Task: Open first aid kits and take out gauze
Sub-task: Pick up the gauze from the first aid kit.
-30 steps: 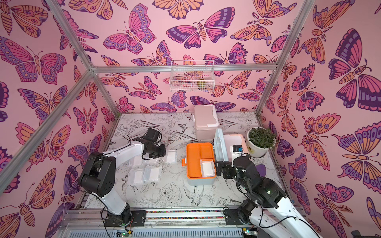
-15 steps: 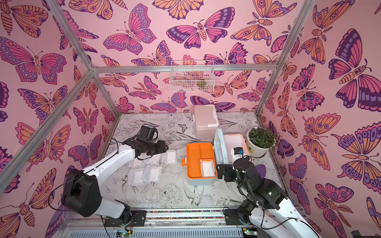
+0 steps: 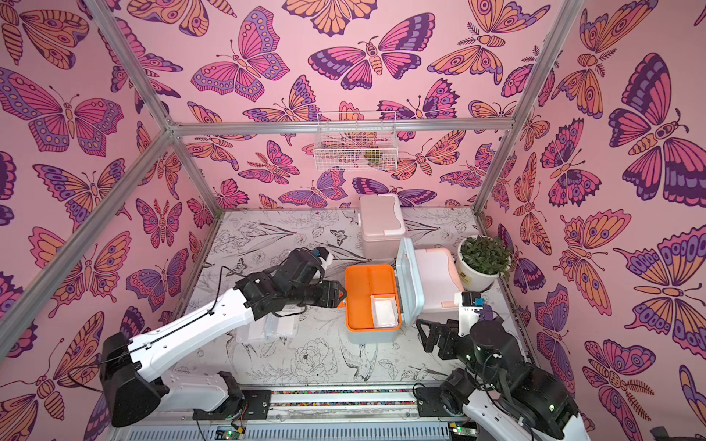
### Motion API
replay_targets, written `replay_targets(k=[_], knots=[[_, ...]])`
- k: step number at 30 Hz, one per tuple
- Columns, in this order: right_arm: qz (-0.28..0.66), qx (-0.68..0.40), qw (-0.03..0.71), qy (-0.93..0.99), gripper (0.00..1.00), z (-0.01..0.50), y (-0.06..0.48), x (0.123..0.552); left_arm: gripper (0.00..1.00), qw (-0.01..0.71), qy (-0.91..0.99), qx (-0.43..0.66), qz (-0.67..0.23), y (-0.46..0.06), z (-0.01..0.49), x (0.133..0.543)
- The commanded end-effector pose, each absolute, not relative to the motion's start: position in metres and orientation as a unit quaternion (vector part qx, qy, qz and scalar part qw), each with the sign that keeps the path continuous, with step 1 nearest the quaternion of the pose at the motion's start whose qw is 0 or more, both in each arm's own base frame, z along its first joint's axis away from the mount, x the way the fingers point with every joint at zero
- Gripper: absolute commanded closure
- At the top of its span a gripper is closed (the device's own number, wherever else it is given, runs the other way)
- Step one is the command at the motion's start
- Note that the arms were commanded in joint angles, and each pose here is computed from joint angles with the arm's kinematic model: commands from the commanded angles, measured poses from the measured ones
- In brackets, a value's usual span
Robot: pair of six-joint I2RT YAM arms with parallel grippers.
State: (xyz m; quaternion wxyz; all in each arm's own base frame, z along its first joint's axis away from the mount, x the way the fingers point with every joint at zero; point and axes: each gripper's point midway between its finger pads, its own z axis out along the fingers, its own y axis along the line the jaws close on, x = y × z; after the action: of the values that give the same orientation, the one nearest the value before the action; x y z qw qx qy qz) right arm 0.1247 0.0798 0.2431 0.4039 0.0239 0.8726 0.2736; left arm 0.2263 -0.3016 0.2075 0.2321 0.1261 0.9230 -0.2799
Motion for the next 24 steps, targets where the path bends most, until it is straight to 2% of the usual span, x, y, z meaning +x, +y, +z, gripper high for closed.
replay_targets(k=[1,7,11,24], knots=[[0.306,-0.003,0.364,0.880,0.01,0.233,0.090,0.106,0.36,0.211,0.935,0.115,-0.262,-0.313,0.195,0.216],[0.327,-0.042,0.341,0.880,0.01,0.215,0.105,0.099,0.39,0.198,0.935,0.126,-0.266,-0.348,0.189,0.208],[0.325,-0.049,0.348,0.878,0.01,0.211,0.105,0.101,0.47,0.187,0.944,0.097,-0.255,-0.358,0.177,0.216],[0.311,-0.038,0.347,0.884,0.01,0.208,0.103,0.107,0.63,0.169,0.952,0.072,-0.246,-0.385,0.160,0.227]])
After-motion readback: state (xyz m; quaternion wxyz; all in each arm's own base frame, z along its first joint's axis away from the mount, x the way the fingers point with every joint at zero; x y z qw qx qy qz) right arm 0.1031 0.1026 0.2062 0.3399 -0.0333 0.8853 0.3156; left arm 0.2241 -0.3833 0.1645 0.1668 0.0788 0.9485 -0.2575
